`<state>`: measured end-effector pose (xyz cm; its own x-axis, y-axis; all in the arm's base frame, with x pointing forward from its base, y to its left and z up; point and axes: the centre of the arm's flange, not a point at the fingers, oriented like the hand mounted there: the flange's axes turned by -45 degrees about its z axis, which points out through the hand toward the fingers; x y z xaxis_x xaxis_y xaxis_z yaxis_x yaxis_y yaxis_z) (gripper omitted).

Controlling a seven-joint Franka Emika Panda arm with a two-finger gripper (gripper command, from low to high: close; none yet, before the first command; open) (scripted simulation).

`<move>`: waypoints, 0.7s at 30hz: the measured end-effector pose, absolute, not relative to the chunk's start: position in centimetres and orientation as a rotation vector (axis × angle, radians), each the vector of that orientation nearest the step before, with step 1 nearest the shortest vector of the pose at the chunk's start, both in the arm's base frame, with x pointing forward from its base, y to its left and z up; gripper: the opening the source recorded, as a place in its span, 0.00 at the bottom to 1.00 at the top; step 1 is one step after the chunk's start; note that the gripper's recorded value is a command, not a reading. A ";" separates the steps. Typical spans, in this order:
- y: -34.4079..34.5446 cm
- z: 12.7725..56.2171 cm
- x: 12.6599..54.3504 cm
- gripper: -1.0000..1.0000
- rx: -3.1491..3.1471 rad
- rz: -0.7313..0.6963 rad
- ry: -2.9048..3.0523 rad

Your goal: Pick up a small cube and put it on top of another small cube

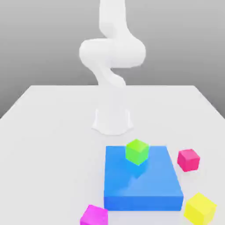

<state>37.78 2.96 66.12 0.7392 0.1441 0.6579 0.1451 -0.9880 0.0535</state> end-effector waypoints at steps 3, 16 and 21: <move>7.8 58.7 40.7 0.50 -2.935 -0.942 -0.626; 24.8 28.9 33.8 0.50 -2.371 -0.257 -2.055; 27.4 19.9 25.9 0.50 -1.956 -0.024 -2.461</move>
<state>25.92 27.43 19.92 -0.2260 0.9741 0.0079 0.9741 0.2259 0.0130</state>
